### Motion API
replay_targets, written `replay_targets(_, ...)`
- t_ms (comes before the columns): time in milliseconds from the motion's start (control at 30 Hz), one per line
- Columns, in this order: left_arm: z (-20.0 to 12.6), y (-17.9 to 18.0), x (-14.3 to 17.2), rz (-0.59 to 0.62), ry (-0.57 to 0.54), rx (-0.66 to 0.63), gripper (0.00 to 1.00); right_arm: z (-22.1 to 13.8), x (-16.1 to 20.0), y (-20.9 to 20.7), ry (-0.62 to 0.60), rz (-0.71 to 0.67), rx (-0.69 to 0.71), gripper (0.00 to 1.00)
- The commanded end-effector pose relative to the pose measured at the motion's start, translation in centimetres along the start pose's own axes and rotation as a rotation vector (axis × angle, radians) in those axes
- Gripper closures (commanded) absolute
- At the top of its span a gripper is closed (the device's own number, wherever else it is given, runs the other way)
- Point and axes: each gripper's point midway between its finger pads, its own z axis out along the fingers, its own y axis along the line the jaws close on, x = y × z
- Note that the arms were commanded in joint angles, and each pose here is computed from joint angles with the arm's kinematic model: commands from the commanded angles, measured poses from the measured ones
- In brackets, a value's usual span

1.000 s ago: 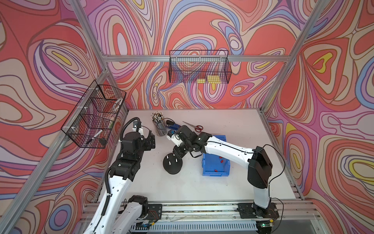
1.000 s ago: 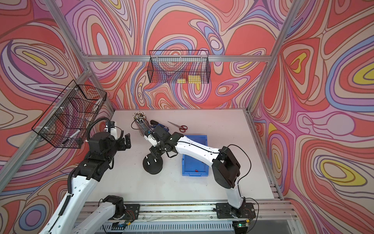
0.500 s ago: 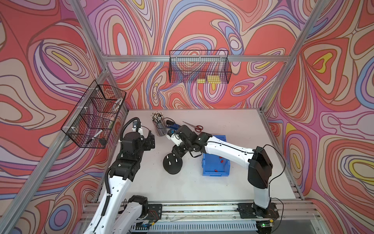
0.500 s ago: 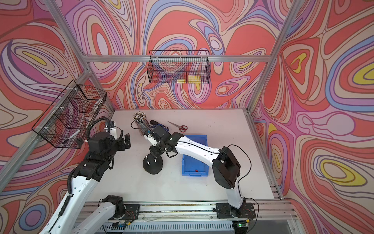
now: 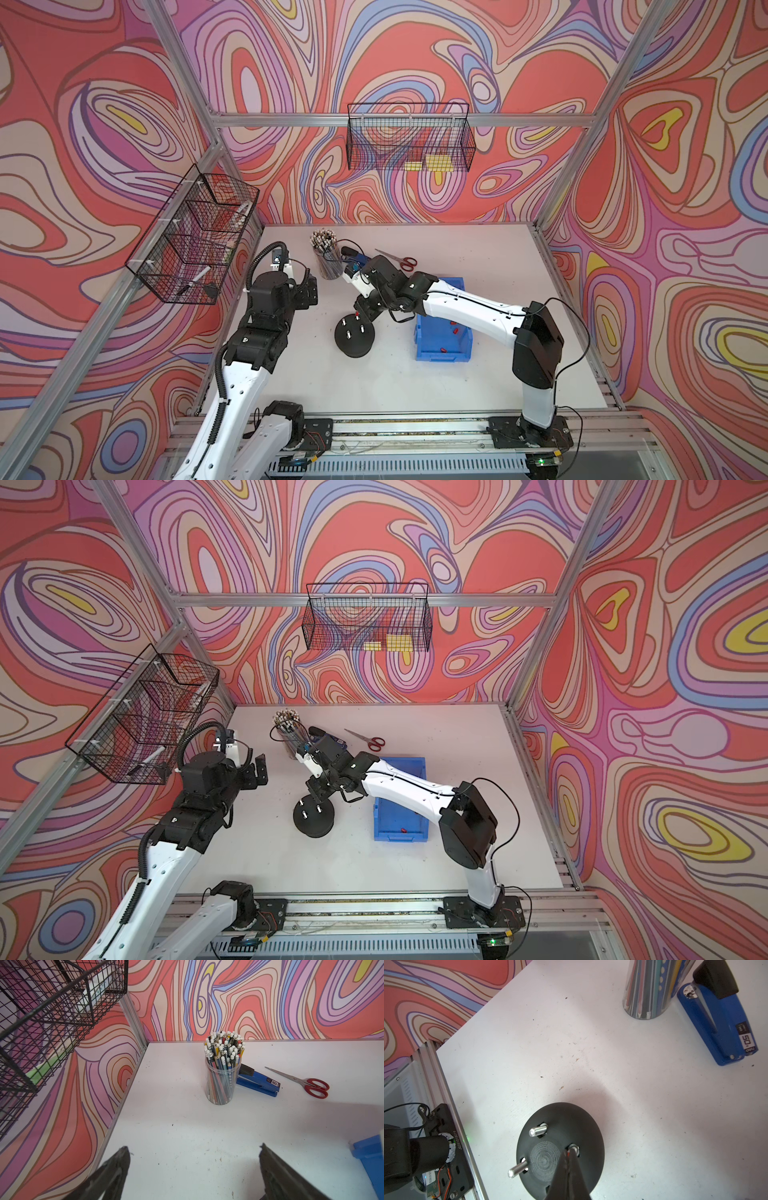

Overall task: Cover the protruding screws with screw protection sleeves
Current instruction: Attach the screw protection sleeve to the screw.

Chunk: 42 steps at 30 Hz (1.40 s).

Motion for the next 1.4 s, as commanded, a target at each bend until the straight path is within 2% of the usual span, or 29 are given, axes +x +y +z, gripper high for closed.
replay_targets(0, -0.1, 0.4, -0.3, -0.005, -0.022, -0.015, 0.03, -0.3, 0.2, 0.5, -0.003, -0.001, -0.017, 0.97)
replay_targets(400, 0.1, 0.2, -0.3, -0.004, -0.017, -0.006, 0.03, 0.7, 1.0, 1.0, 0.015, 0.017, -0.055, 0.99)
replay_targets(667, 0.1, 0.3, -0.3, -0.004, -0.016, -0.008, 0.03, 1.3, 1.7, 0.1, 0.037, 0.024, -0.012, 0.98)
replay_targets(1167, 0.1, 0.2, -0.2, -0.004, -0.012, -0.006, 0.03, 2.2, 2.6, 0.1, 0.060, 0.032, -0.023, 0.97)
replay_targets(1300, 0.1, 0.2, -0.2, -0.005, -0.013, -0.002, 0.03, 1.7, 1.8, 0.2, 0.040, 0.032, -0.024, 0.93)
replay_targets(1367, 0.1, 0.0, -0.3, -0.009, -0.014, 0.008, 0.03, 0.9, 0.6, 0.5, 0.011, 0.031, -0.027, 0.86)
